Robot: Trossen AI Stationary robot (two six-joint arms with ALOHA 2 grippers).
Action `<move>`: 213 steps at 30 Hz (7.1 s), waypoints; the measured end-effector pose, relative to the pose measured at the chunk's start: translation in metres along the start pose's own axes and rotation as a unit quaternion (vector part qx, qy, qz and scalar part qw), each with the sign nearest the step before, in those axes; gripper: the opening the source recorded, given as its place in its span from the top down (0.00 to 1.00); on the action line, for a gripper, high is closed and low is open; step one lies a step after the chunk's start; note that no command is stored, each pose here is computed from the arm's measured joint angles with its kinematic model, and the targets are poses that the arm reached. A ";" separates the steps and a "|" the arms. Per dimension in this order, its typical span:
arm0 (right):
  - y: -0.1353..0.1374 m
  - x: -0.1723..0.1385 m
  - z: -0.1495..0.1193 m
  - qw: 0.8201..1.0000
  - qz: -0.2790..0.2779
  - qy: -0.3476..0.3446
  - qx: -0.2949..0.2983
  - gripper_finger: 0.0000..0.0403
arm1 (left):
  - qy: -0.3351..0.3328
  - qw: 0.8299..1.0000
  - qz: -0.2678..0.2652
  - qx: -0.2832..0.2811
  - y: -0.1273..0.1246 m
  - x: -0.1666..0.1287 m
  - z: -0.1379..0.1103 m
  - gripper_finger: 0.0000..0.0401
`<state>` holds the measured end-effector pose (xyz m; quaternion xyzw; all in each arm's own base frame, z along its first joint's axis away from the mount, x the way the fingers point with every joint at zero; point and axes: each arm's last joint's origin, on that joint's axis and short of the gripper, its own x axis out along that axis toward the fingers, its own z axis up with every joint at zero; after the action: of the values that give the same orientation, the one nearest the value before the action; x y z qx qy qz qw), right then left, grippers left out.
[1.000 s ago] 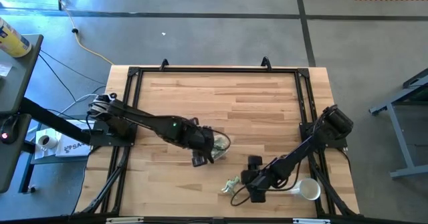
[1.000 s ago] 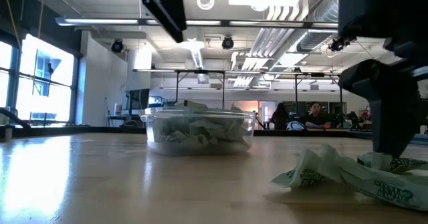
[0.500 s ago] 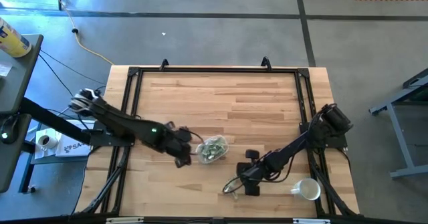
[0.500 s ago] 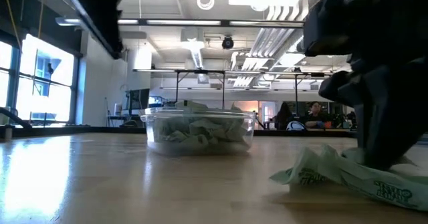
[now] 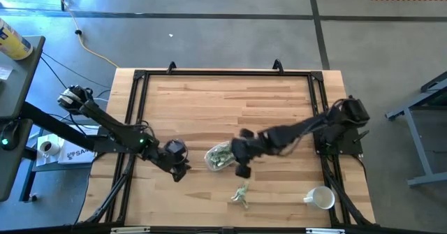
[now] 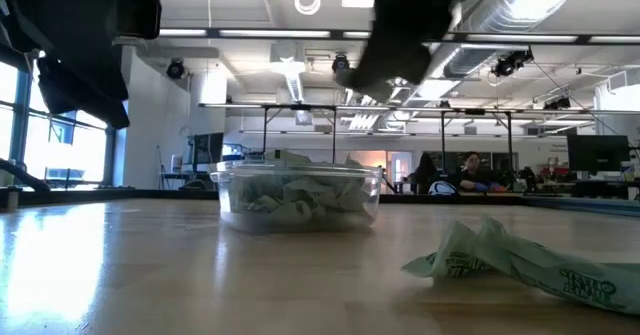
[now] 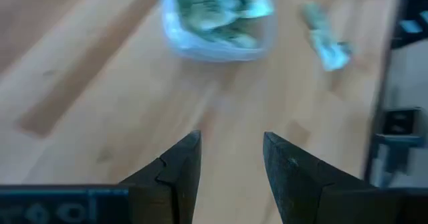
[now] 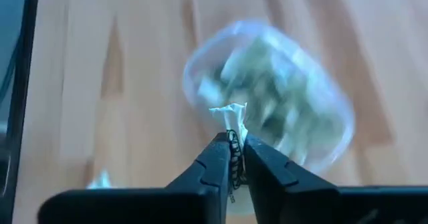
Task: Pick and place Stevia / Truvia into bins
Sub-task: Put the green stevia packet into the transparent bin
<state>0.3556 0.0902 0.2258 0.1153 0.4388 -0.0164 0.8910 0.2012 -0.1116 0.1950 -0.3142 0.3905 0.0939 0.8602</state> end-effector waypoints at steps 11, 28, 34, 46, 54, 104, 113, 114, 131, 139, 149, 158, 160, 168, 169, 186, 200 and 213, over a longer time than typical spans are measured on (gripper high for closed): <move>-0.027 0.021 0.026 0.999 -0.003 0.030 0.011 0.57 | -0.009 0.997 -0.031 0.075 -0.008 0.012 -0.008 0.51; 0.076 -0.014 -0.081 0.974 -0.040 0.120 -0.188 0.32 | 0.027 0.985 -0.060 0.159 -0.084 0.081 0.048 0.51; 0.081 0.027 -0.087 0.963 -0.006 0.114 -0.244 0.32 | -0.010 0.989 -0.036 0.142 -0.104 0.051 0.035 0.57; 0.066 0.064 -0.088 0.938 0.042 0.155 -0.306 0.37 | -0.025 0.997 0.035 0.064 -0.106 0.026 -0.012 0.65; 0.050 0.074 -0.080 0.938 0.081 0.174 -0.288 0.66 | -0.035 0.998 0.059 0.013 -0.102 0.010 -0.019 0.69; 0.011 -0.043 -0.045 0.980 -0.098 0.143 -0.099 0.36 | 0.037 0.989 -0.043 0.134 -0.078 0.084 0.033 0.43; 0.035 -0.053 -0.116 0.983 -0.127 0.132 -0.015 0.36 | 0.037 0.992 -0.017 0.118 -0.125 0.114 0.055 0.45; 0.038 -0.053 -0.120 0.983 -0.128 0.131 -0.012 0.36 | 0.036 0.992 -0.016 0.118 -0.131 0.119 0.058 0.44; 0.051 -0.052 -0.127 0.985 -0.147 0.080 0.031 0.36 | 0.089 0.992 0.075 0.047 -0.143 0.175 0.059 0.50; 0.050 -0.052 -0.127 0.984 -0.156 0.077 0.029 0.36 | 0.093 0.992 0.065 0.049 -0.149 0.181 0.044 0.54; 0.041 -0.052 -0.124 0.979 -0.183 0.084 0.027 0.36 | 0.101 0.987 0.097 0.073 -0.139 0.197 0.034 0.53; 0.039 -0.052 -0.124 0.977 -0.193 0.084 0.025 0.36 | 0.115 0.980 0.115 0.118 -0.146 0.184 0.041 0.72; 0.038 -0.052 -0.124 0.977 -0.195 0.086 0.023 0.36 | 0.102 0.982 0.109 0.117 -0.154 0.181 0.048 0.75; 0.038 -0.052 -0.125 0.976 -0.200 0.086 0.024 0.36 | 0.040 0.988 0.087 0.122 -0.169 0.181 0.059 0.68; 0.037 -0.052 -0.124 0.976 -0.201 0.085 0.024 0.36 | 0.034 0.988 0.075 0.128 -0.171 0.184 0.059 0.66; 0.038 -0.054 -0.127 0.974 -0.208 0.084 0.028 0.36 | 0.176 0.955 0.183 0.156 -0.146 0.168 0.041 0.64; 0.038 -0.054 -0.128 0.973 -0.212 0.085 0.022 0.36 | 0.178 0.960 0.217 0.021 -0.142 0.124 0.060 0.63; 0.034 -0.054 -0.127 0.970 -0.221 0.097 0.014 0.36 | 0.171 0.955 0.231 -0.071 -0.140 0.147 0.045 0.40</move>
<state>0.2280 0.1468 0.2003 0.0293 0.5376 -0.2078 0.8167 0.3857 -0.2057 0.1751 -0.2870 0.5864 0.2627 0.7104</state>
